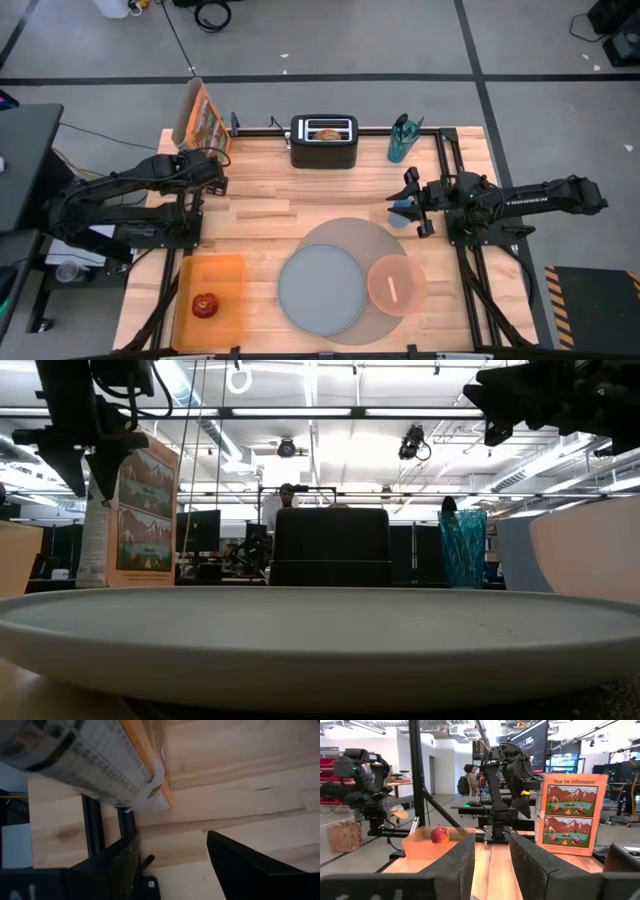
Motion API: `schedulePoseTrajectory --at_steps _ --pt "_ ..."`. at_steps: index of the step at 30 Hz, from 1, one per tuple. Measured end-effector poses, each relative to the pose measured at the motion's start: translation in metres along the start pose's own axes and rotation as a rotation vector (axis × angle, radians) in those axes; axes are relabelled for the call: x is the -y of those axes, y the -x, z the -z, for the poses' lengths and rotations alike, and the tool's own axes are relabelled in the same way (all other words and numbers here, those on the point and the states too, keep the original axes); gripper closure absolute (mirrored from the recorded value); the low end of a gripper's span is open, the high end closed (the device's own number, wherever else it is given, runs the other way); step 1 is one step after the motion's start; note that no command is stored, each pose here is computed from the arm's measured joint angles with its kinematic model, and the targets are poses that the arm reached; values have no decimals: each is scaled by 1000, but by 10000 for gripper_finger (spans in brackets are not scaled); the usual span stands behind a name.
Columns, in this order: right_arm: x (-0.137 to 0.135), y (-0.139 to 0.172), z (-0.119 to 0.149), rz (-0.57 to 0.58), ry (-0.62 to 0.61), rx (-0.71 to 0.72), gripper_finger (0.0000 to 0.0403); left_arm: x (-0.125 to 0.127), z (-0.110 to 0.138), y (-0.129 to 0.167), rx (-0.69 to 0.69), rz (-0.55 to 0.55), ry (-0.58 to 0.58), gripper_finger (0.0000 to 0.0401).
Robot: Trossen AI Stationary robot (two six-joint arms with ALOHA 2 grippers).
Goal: Arrange a breakfast setting
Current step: Pour the cereal into the orange bowl
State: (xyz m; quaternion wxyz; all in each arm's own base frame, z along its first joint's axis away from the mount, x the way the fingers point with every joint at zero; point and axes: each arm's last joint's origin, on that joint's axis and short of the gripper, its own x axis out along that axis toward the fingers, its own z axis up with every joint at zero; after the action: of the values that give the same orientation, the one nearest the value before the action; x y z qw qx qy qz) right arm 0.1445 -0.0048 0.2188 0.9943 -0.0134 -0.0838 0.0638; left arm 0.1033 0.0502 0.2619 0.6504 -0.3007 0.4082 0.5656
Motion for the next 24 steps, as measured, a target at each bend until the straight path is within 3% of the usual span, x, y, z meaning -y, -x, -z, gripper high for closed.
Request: schedulePoseTrajectory --at_steps 6,11,18,24 --pt "0 0 0 0 0 0 273 6 10 4 -88 89 -105 158" --pt "0 0 0 0 0 -1 273 2 21 11 -127 95 -132 158" --pt "0 0 0 1 0 -1 273 -9 29 23 34 142 -127 159" --pt "1 0 0 30 0 -1 273 -12 34 32 286 160 -172 159"
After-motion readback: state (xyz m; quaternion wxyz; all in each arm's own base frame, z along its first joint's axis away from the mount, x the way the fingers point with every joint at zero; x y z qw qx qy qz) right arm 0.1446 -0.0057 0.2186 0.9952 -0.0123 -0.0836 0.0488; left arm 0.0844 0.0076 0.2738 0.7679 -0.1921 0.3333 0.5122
